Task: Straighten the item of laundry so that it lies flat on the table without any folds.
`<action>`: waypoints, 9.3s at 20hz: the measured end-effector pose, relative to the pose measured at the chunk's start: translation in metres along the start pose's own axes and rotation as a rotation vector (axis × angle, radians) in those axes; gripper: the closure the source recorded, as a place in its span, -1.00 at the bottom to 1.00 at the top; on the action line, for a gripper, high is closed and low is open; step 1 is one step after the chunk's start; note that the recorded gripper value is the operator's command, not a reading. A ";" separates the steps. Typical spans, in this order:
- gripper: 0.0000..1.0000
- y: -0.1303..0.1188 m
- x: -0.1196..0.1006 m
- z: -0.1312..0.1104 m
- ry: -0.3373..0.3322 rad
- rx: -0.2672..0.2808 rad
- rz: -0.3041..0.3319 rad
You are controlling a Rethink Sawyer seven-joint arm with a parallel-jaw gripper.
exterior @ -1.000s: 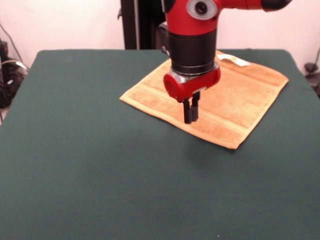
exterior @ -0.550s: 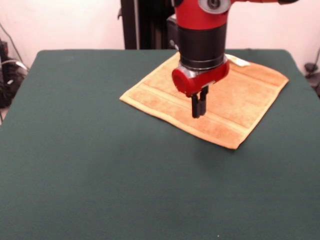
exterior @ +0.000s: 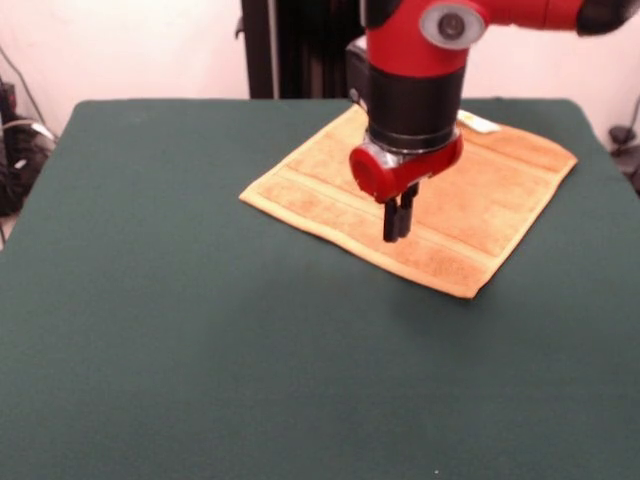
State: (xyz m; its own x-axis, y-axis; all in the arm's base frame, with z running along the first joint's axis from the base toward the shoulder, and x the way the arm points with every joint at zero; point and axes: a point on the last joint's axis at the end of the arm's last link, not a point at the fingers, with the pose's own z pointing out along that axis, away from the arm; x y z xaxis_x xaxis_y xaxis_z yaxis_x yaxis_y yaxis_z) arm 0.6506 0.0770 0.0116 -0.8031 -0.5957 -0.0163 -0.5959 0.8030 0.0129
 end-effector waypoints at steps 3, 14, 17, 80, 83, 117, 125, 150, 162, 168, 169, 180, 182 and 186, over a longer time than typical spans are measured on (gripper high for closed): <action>1.00 0.001 0.002 0.012 0.020 0.000 0.005; 1.00 0.003 0.009 0.041 0.086 0.000 0.020; 1.00 0.004 0.010 0.043 0.102 -0.008 0.031; 1.00 -0.060 0.012 0.060 -0.269 -0.063 0.330; 1.00 -0.064 0.005 0.061 -0.302 -0.017 0.336; 1.00 0.013 0.014 0.040 -0.188 0.125 0.194; 1.00 -0.002 0.044 0.029 -0.081 0.184 0.152; 1.00 0.041 0.103 0.010 0.080 0.217 0.127; 1.00 0.059 0.148 0.031 0.142 0.186 0.181; 1.00 0.074 0.169 0.038 0.169 0.169 0.200; 1.00 0.078 0.172 0.039 0.174 0.166 0.201; 1.00 0.109 0.189 0.042 0.196 0.143 0.205; 1.00 0.110 0.190 0.043 0.195 0.137 0.209; 1.00 0.116 0.193 0.048 0.193 0.117 0.218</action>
State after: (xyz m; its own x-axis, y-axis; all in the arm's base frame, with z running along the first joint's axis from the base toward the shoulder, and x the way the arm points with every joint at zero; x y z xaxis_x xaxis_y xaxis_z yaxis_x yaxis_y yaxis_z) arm 0.4269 0.0562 -0.0385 -0.9047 -0.3931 0.1644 -0.4138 0.9024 -0.1197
